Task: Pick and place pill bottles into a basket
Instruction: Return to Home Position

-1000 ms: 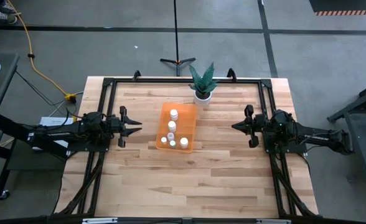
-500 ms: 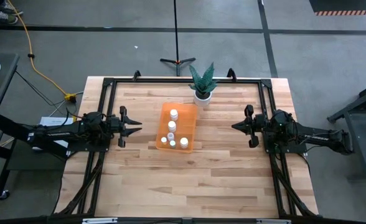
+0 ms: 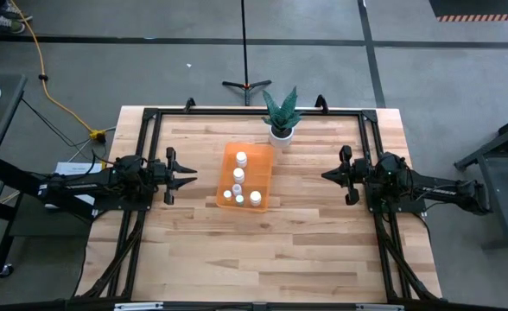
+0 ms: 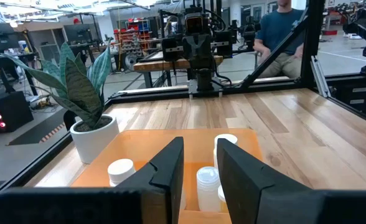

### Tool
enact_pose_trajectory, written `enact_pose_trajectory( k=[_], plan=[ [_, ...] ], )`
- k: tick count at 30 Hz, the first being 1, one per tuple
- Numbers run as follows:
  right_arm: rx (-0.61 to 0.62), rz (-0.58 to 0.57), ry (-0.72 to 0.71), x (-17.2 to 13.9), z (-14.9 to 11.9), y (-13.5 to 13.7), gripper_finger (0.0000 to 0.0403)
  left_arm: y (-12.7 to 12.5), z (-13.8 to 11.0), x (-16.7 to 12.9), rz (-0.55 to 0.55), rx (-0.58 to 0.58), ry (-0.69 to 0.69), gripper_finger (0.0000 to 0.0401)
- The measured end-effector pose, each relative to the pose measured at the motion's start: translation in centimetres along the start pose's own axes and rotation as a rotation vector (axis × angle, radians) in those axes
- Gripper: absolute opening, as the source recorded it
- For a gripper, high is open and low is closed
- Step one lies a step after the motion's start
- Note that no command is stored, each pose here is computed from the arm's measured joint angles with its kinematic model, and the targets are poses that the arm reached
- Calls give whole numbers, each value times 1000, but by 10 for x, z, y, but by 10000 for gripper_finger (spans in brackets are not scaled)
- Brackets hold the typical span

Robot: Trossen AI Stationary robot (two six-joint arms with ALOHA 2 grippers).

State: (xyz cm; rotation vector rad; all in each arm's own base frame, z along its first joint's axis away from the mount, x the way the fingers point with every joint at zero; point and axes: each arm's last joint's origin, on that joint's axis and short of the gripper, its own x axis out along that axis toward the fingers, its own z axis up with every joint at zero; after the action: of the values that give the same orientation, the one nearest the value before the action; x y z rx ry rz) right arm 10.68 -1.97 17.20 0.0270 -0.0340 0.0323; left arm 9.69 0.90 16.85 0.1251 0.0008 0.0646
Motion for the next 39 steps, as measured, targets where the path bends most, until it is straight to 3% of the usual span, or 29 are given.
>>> enact_pose_trajectory(
  k=[39],
  plan=[
    [0, 0, 0, 0, 0, 0, 1, 0, 0, 0, 0, 0, 0, 133]
  ],
)
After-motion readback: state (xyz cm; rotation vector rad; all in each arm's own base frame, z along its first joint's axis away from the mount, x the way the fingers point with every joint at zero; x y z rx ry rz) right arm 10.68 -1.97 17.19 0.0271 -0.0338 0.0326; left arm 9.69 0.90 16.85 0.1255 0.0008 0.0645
